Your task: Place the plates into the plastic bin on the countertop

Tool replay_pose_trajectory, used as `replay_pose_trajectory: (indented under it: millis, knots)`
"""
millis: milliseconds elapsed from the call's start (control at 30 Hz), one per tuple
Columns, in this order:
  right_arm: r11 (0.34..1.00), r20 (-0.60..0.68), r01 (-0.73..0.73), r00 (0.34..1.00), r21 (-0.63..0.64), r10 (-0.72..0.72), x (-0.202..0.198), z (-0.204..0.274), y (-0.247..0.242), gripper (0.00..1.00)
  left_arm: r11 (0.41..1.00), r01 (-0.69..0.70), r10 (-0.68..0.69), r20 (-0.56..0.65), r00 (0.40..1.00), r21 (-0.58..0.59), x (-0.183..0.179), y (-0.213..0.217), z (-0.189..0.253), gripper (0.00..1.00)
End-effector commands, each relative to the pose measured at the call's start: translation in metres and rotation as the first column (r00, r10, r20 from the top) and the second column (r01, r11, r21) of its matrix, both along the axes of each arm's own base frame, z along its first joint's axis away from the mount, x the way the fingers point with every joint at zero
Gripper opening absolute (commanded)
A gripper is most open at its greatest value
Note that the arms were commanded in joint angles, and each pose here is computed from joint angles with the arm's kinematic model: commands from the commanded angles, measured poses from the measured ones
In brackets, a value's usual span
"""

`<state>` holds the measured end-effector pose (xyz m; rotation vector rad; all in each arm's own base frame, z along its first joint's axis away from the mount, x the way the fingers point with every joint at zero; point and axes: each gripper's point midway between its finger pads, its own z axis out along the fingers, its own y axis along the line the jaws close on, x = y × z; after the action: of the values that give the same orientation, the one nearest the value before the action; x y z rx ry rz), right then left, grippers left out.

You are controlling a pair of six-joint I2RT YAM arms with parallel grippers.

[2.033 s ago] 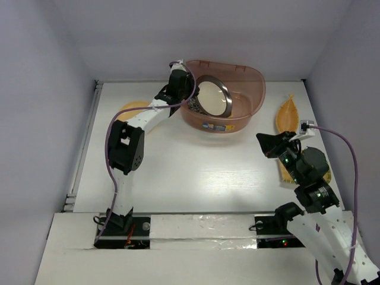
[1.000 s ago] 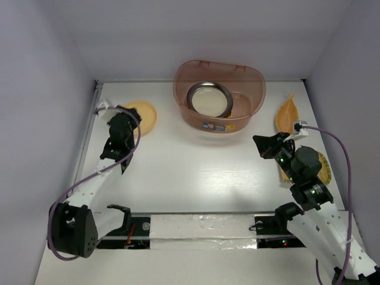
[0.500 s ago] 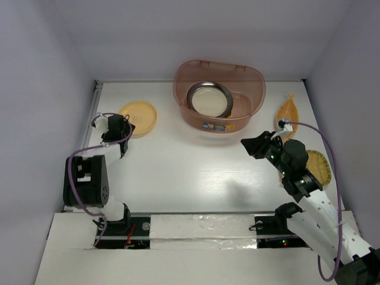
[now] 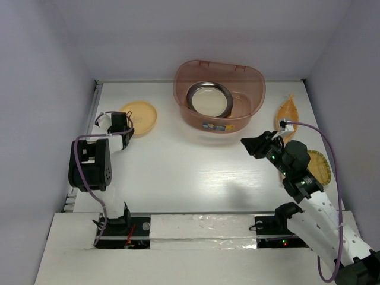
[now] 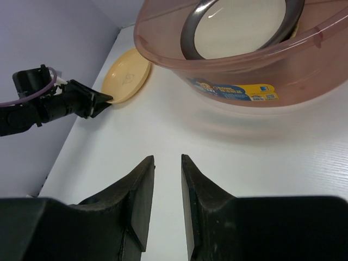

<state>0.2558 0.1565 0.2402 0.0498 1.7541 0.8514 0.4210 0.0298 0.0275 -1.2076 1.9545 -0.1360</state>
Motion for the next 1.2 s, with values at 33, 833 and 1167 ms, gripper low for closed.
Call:
replay_pose_trajectory:
  millis: [33,833,1167]
  knots:
    - [1.0,0.083,-0.017,0.996,0.016,0.016,-0.002,0.021,0.003,0.32,0.998,-0.037,0.037,-0.01,0.999,0.048,0.0,0.013,0.009,0.18]
    - [0.999,0.081,0.003,0.997,0.038,-0.006,-0.002,0.024,0.0,0.0,0.935,0.342,-0.32,0.632,0.706,0.093,0.014,-0.132,0.296,0.0]
    - [0.994,0.086,0.102,0.991,0.034,-0.105,-0.008,0.032,-0.021,0.0,0.825,0.505,-0.564,0.444,0.697,0.255,0.099,-0.258,0.299,0.0]
